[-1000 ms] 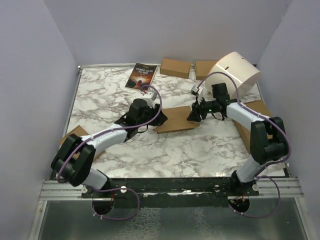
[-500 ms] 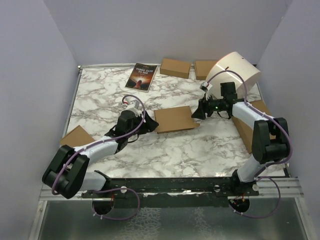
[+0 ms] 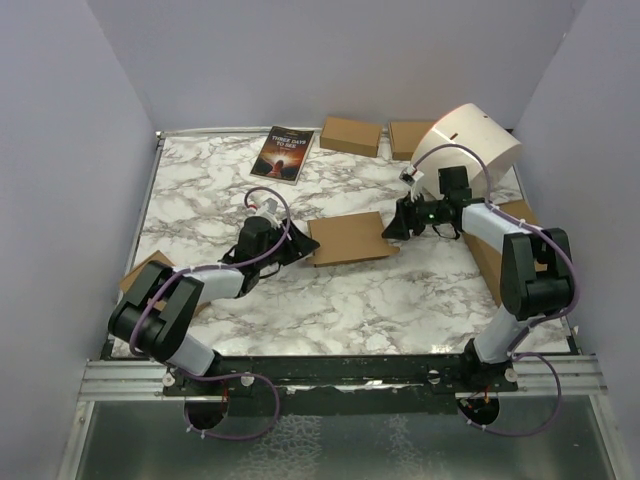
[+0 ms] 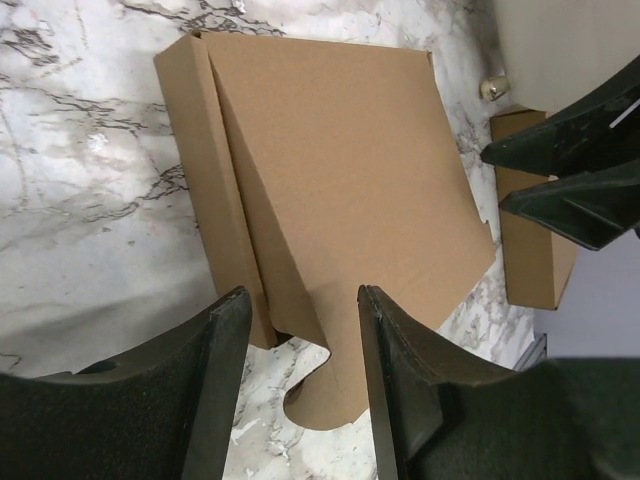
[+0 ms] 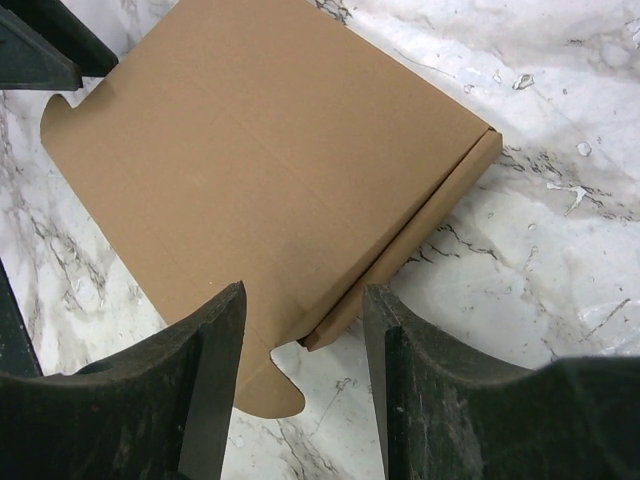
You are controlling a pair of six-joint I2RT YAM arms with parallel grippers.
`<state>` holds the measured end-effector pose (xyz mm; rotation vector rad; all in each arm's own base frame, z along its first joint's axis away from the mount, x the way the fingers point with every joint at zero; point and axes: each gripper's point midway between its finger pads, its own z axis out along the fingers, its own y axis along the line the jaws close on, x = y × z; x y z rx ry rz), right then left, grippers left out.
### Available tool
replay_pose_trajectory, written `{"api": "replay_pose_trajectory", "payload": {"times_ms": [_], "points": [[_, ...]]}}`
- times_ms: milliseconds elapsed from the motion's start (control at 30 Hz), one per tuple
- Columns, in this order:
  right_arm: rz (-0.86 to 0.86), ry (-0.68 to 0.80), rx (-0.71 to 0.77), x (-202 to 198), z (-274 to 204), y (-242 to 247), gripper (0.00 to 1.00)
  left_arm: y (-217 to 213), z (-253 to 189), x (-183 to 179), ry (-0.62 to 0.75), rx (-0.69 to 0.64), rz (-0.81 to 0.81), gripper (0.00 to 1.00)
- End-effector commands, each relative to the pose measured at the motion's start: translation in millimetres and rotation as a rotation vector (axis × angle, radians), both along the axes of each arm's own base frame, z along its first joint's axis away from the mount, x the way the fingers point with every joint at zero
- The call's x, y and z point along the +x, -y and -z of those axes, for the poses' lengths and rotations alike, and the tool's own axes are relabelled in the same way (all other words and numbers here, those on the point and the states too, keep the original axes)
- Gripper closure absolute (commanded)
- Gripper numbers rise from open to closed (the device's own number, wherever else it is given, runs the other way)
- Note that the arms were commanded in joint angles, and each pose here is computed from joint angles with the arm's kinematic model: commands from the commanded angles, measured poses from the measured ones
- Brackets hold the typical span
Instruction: Fold the paper box
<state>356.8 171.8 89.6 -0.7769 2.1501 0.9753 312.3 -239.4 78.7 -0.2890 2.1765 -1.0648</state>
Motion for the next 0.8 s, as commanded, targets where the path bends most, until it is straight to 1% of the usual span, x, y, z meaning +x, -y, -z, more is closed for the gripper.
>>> {"api": "replay_pose_trajectory", "payload": {"times_ms": [0,267,367,567,633,700,767], "points": [[0.02,-0.008,-0.004,6,5,3,0.5,16,-26,7,0.043,-0.114,0.04,0.51],[0.011,-0.047,-0.003,4,15,2,0.52,25,-18,1,-0.011,-0.164,0.076,0.6],[0.005,-0.056,0.002,2,16,2,0.53,26,-14,0,-0.023,-0.169,0.076,0.61],[-0.012,-0.085,0.016,-1,19,-1,0.6,28,-14,1,-0.033,-0.176,0.085,0.62],[-0.017,-0.093,0.018,-3,21,-2,0.61,30,-15,1,-0.035,-0.184,0.095,0.67],[-0.023,-0.099,0.024,-4,21,-2,0.62,32,-14,2,-0.041,-0.193,0.102,0.69],[-0.028,-0.103,0.028,-5,21,-3,0.62,33,-13,1,-0.049,-0.197,0.106,0.68]]}}
